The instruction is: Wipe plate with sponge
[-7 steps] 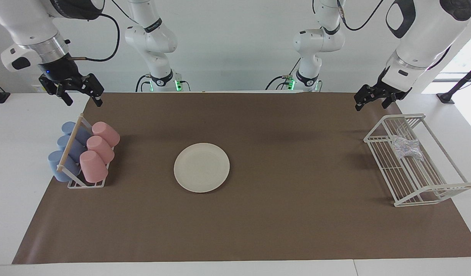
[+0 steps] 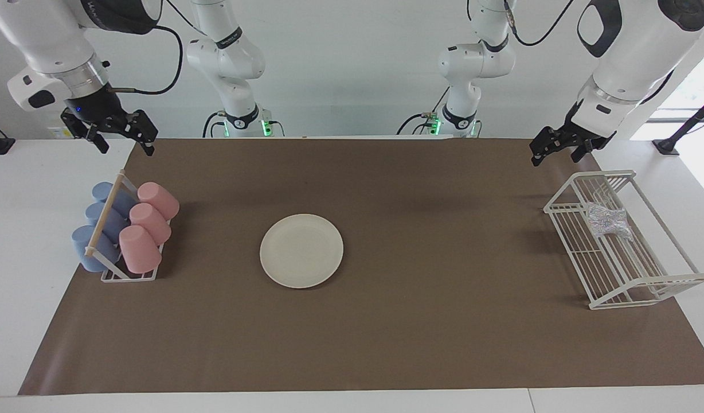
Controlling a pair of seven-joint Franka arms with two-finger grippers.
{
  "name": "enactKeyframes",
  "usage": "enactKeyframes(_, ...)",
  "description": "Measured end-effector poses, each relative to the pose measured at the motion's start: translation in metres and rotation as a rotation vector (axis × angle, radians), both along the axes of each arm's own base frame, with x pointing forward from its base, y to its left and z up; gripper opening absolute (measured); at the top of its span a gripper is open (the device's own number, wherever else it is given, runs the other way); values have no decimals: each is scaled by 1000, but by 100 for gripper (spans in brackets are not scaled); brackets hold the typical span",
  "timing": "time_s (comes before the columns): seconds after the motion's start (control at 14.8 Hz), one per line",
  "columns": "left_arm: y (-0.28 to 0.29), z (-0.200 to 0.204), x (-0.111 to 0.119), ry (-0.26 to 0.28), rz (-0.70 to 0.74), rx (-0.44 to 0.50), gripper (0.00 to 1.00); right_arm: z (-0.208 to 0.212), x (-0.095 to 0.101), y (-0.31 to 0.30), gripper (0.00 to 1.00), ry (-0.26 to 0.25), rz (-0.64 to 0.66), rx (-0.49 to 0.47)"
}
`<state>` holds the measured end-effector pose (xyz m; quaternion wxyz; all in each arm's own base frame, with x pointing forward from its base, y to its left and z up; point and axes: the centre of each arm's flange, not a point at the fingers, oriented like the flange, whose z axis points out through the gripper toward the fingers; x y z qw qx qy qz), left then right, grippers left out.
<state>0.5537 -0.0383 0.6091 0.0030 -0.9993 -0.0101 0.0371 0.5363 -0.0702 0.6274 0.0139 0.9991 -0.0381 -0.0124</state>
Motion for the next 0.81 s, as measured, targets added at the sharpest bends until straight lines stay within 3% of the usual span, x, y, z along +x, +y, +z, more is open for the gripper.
enactKeyframes(0.61,1,0,0,0,1,0,100,-3,-1,2,100,14,20,3)
enactKeyframes(0.81,0,0,0,0,0,0,100,-3,-1,2,100,13,-92,-1)
